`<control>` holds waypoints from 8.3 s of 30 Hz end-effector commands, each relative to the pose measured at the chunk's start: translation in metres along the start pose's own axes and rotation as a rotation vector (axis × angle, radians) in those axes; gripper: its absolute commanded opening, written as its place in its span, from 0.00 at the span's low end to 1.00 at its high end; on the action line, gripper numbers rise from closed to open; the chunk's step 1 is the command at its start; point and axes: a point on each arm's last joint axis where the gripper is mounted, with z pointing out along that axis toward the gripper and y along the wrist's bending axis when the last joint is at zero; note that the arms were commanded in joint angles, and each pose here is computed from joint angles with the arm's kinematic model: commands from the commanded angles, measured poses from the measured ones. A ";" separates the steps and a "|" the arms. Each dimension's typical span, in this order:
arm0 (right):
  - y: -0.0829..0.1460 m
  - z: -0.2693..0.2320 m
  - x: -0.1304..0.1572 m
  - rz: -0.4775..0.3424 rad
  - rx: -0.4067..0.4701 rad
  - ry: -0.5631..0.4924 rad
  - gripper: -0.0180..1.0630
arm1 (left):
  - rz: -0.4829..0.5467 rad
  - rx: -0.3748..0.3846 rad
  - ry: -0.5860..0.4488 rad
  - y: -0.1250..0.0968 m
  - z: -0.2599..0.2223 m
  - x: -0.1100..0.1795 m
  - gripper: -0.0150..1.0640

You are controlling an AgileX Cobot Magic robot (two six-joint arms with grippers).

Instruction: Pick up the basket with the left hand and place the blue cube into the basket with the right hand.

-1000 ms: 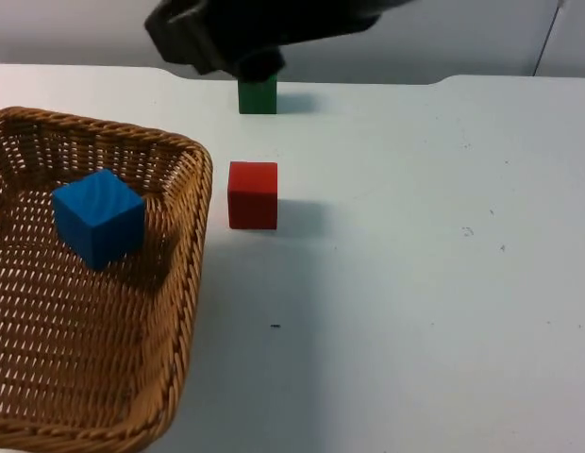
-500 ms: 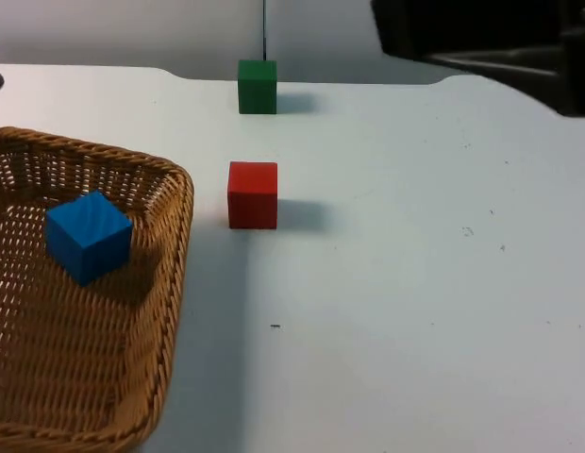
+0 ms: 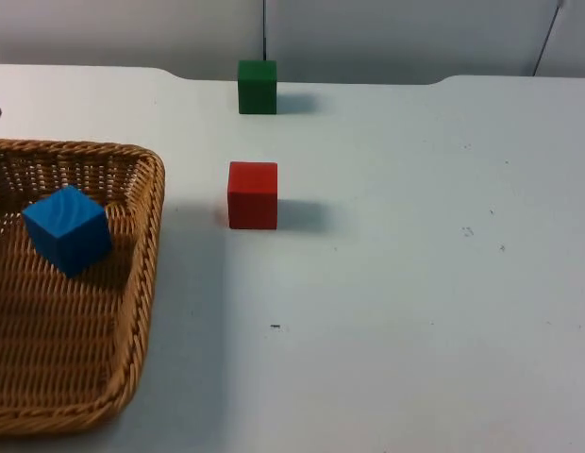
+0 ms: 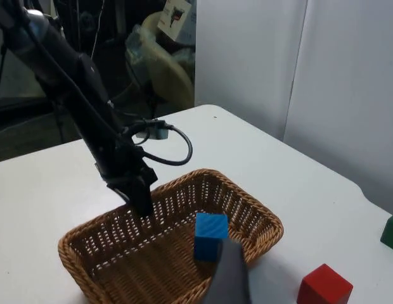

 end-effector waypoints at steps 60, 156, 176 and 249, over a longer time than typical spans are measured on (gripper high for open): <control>0.001 -0.009 0.001 0.022 -0.005 0.007 0.63 | 0.565 -0.035 -0.764 -0.158 -0.232 0.101 0.84; -0.003 -0.145 0.088 0.089 0.144 0.256 0.63 | 0.300 -0.288 -0.809 -0.099 -0.209 0.257 0.99; 0.000 -0.143 0.090 0.056 0.108 0.271 0.90 | 0.300 -0.288 -0.809 -0.099 -0.209 0.257 0.99; 0.011 -0.146 0.090 0.370 0.934 0.322 0.97 | 0.300 -0.288 -0.807 -0.098 -0.209 0.257 0.99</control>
